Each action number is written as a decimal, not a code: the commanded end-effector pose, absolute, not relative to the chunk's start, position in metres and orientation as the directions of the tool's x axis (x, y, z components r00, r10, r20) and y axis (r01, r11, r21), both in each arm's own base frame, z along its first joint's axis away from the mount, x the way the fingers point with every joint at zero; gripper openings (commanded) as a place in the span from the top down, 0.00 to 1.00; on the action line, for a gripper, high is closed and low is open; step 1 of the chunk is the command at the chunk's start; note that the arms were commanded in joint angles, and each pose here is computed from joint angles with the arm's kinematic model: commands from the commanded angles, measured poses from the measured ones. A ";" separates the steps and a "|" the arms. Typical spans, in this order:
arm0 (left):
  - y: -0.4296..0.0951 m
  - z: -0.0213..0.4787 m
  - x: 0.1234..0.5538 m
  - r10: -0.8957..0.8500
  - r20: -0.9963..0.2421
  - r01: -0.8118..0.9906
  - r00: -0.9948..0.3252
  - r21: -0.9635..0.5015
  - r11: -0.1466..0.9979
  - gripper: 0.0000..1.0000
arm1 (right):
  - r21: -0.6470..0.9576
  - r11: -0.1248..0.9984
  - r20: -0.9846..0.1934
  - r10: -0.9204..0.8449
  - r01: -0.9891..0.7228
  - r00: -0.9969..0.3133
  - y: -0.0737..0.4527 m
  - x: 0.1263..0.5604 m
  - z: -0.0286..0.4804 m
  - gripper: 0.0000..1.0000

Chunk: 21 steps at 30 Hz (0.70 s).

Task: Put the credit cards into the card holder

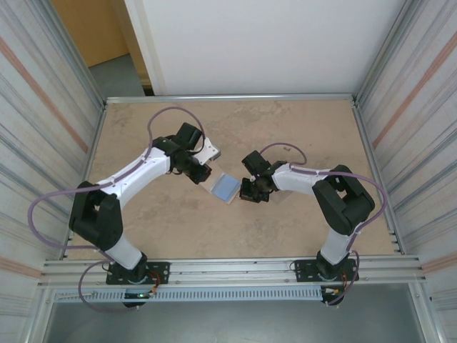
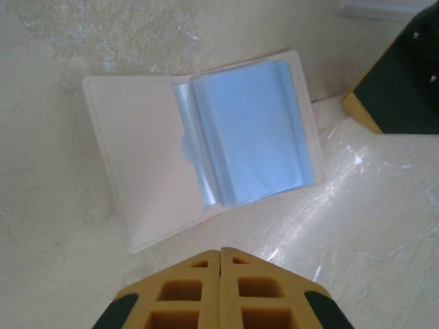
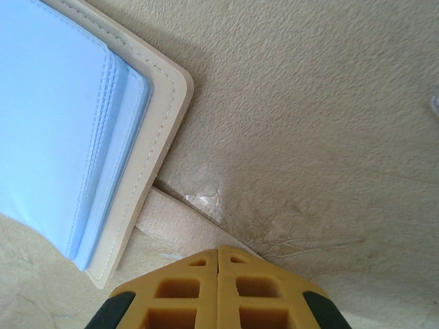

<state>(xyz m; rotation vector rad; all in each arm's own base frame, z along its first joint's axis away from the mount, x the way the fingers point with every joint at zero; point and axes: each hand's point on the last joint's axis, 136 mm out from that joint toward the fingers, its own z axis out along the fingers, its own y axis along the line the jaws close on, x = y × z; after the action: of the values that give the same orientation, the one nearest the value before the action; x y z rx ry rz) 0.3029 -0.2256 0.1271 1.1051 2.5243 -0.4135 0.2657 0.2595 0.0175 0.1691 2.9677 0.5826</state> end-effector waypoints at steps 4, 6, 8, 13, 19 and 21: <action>-0.230 0.098 0.336 0.631 -0.344 0.694 -0.695 -0.091 0.714 1.00 | 0.341 0.936 -0.072 0.123 0.092 -0.990 0.253 0.263 0.013 1.00; -0.229 0.088 0.344 0.620 -0.320 0.674 -0.716 -0.084 0.734 1.00 | 0.342 0.936 -0.076 0.121 0.089 -0.990 0.254 0.263 0.014 1.00; -0.228 0.077 0.345 0.616 -0.291 0.663 -0.732 -0.096 0.742 1.00 | 0.341 0.936 -0.078 0.120 0.087 -0.990 0.253 0.263 0.015 1.00; -0.224 0.055 0.341 0.620 -0.249 0.657 -0.744 -0.097 0.748 1.00 | 0.343 0.936 -0.081 0.119 0.085 -0.990 0.252 0.262 0.016 1.00; -0.218 0.039 0.333 0.628 -0.234 0.658 -0.742 -0.080 0.749 1.00 | 0.344 0.935 -0.076 0.115 0.083 -0.990 0.253 0.256 0.015 1.00; -0.214 0.031 0.328 0.629 -0.226 0.658 -0.744 -0.080 0.749 1.00 | 0.346 0.935 -0.077 0.109 0.076 -0.991 0.255 0.254 0.015 1.00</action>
<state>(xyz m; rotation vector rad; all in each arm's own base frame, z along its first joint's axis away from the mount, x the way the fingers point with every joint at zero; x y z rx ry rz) 0.3325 -0.2215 0.0368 1.0448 2.7518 -0.2522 0.2647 0.2606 0.0176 0.1626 2.9683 0.5818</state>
